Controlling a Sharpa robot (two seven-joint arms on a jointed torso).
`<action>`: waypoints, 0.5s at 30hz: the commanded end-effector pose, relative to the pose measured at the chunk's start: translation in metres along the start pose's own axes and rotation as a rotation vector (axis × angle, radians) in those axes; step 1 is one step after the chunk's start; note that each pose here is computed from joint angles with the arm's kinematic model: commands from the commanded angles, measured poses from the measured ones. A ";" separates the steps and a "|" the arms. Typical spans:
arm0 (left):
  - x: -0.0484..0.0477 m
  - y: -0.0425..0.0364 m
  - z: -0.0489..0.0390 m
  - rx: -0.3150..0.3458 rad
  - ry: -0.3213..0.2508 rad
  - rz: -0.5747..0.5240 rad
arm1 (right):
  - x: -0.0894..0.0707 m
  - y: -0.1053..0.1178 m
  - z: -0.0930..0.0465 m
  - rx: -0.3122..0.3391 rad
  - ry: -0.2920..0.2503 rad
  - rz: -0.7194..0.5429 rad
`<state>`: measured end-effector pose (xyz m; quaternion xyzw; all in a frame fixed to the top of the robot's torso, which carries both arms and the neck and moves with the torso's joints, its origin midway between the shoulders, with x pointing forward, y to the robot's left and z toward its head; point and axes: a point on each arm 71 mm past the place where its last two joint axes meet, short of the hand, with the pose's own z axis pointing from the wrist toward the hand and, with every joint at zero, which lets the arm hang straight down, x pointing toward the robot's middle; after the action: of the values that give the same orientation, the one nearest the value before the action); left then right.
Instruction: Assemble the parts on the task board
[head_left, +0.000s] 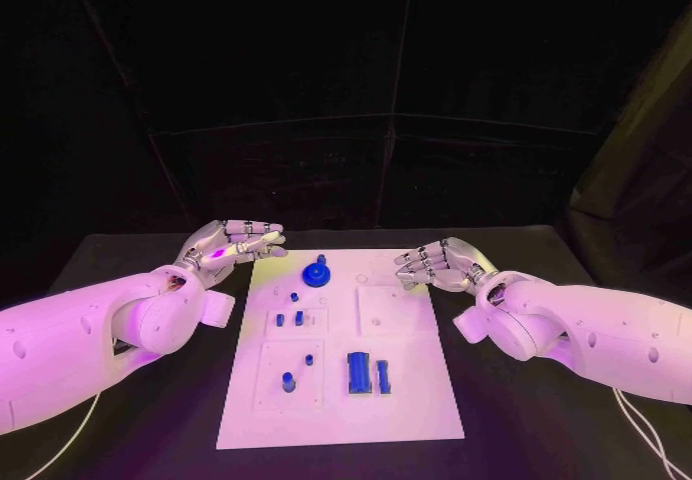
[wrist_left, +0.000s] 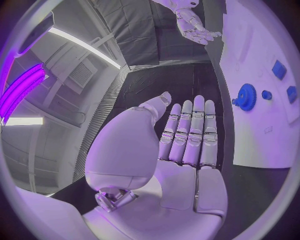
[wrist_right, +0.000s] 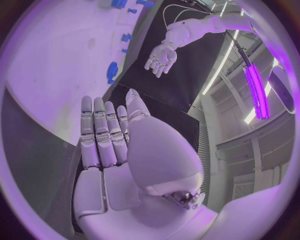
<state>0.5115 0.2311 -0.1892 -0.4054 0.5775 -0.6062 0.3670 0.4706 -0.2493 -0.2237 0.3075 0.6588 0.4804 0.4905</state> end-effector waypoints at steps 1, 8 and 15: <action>-0.0087 -0.0027 0.0055 0.073 -0.107 -0.017 | -0.007 0.006 0.014 -0.127 -0.035 0.146; -0.0117 0.0034 0.0240 0.087 -0.194 0.001 | -0.018 0.001 0.048 -0.164 -0.121 0.194; -0.0005 0.0103 0.0167 0.037 -0.132 0.009 | -0.004 0.001 0.039 -0.096 -0.127 0.142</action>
<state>0.5276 0.2265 -0.2009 -0.4364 0.5448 -0.5910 0.4042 0.5095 -0.2413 -0.2257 0.3468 0.5918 0.5257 0.5031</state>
